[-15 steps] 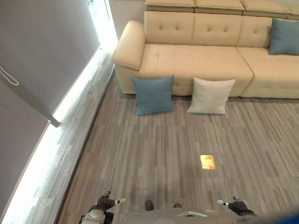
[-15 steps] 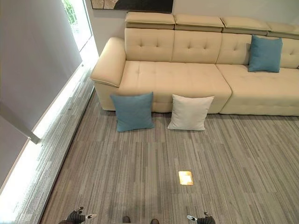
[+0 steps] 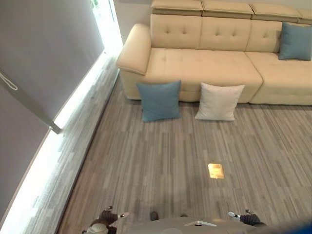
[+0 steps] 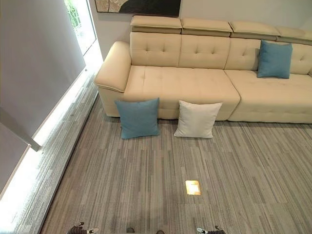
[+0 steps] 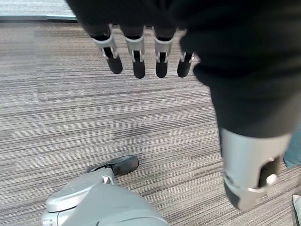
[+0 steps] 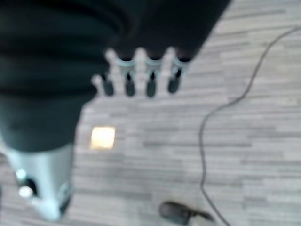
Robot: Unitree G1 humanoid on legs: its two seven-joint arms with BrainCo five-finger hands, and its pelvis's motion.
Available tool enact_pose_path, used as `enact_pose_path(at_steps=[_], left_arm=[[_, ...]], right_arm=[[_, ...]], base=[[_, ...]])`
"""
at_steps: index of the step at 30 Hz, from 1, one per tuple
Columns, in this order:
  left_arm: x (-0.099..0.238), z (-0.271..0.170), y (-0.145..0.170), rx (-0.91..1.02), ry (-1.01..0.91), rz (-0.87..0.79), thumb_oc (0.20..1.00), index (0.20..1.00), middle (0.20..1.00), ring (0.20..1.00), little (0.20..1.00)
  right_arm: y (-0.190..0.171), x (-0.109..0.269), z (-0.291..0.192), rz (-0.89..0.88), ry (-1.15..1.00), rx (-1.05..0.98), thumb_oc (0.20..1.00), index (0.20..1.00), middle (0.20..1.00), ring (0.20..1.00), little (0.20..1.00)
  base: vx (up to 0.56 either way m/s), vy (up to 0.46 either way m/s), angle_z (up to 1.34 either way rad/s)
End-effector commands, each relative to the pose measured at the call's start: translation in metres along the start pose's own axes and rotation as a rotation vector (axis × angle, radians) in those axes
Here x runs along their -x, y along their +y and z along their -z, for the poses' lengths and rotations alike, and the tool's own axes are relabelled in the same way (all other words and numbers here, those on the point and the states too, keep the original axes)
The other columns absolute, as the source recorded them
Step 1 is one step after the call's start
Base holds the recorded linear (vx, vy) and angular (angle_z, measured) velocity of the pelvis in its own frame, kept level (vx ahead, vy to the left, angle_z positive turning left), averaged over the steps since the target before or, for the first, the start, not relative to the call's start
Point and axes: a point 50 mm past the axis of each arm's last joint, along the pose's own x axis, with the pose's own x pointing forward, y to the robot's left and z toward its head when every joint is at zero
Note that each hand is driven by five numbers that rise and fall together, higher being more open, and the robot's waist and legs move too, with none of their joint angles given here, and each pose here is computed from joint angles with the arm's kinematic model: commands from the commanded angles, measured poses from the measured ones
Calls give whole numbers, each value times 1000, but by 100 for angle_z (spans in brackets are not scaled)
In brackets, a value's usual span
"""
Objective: Pick up all the scattered cushions and arrange them neatly on the sofa.
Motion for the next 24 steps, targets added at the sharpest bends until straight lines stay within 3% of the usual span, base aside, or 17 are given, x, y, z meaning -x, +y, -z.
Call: enact_pose_path(at_steps=[1,24], left_arm=[[-4,-17,-2,-4,-24,-25,1000,1000,1000,1000,1000],[-7,-41,-7,12,-94,-21,1000,1000,1000,1000,1000]], right_arm=[[-21,-5,-17,70,-40,27,1000,1000,1000,1000,1000],[-26,-5,-55,81,-184,23,1000,1000,1000,1000,1000]], base=[[0,0,0],[-20,-9,15]])
